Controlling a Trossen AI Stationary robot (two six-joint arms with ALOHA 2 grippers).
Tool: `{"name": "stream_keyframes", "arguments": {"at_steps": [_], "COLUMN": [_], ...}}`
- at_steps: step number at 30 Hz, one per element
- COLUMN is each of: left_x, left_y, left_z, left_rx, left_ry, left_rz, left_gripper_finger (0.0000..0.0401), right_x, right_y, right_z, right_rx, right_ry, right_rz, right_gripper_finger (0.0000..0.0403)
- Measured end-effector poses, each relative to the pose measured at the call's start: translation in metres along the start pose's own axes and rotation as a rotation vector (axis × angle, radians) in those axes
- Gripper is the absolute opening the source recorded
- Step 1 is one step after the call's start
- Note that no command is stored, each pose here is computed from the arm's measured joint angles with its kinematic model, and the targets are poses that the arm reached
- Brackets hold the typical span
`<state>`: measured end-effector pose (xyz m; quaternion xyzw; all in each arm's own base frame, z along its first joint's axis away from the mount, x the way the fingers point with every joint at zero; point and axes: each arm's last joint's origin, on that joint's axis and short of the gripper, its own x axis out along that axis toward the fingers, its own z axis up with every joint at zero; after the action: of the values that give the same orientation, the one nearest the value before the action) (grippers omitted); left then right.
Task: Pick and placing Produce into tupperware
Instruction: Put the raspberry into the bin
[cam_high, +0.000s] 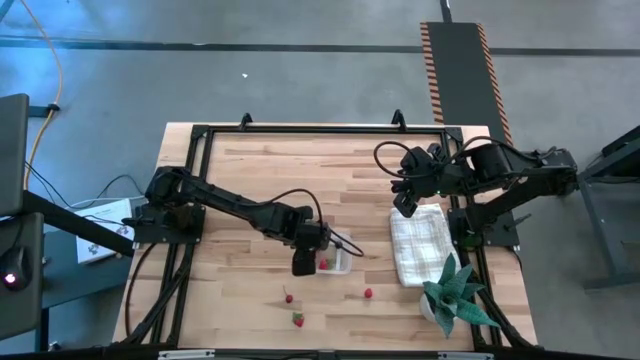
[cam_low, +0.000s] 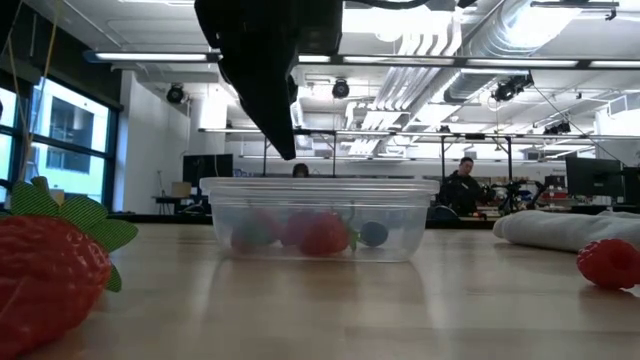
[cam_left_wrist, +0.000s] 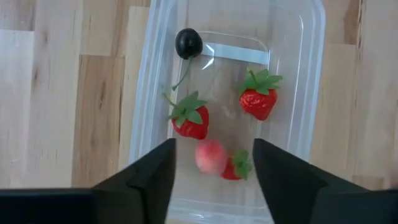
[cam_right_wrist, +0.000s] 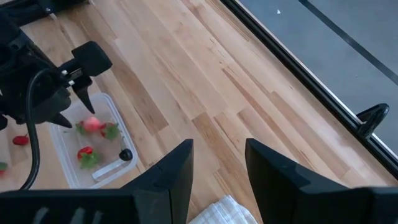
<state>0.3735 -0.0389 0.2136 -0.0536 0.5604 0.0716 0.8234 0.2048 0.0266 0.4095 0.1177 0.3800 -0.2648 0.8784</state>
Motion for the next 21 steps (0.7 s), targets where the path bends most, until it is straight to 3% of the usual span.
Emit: {"name": "stream_keyframes", "arguments": {"at_steps": [5,9,16,21], "left_x": [-0.001,-0.012,-0.044,-0.074], "left_y": [0.0,0.002,0.013,0.028], "left_z": [0.0,0.002,-0.009,-0.018], "left_rx": [-0.005,-0.021,-0.032,-0.113], "left_ry": [0.001,-0.013,0.048,0.049], "left_rz": [0.001,0.055,0.241,0.306], "left_gripper_finger": [0.0257,0.0276,0.0263,0.0252], "right_x": [0.0,0.004,0.021,0.039], "right_y": [0.002,0.007,0.026,0.053], "right_z": [0.0,0.003,0.0,-0.014], "right_rx": [0.03,0.047,0.031,0.057], "right_ry": [0.014,0.022,0.133,0.273], "right_rz": [0.03,0.074,0.121,0.105], "right_gripper_finger": [0.0138,0.0138,0.0138,0.0138]}}
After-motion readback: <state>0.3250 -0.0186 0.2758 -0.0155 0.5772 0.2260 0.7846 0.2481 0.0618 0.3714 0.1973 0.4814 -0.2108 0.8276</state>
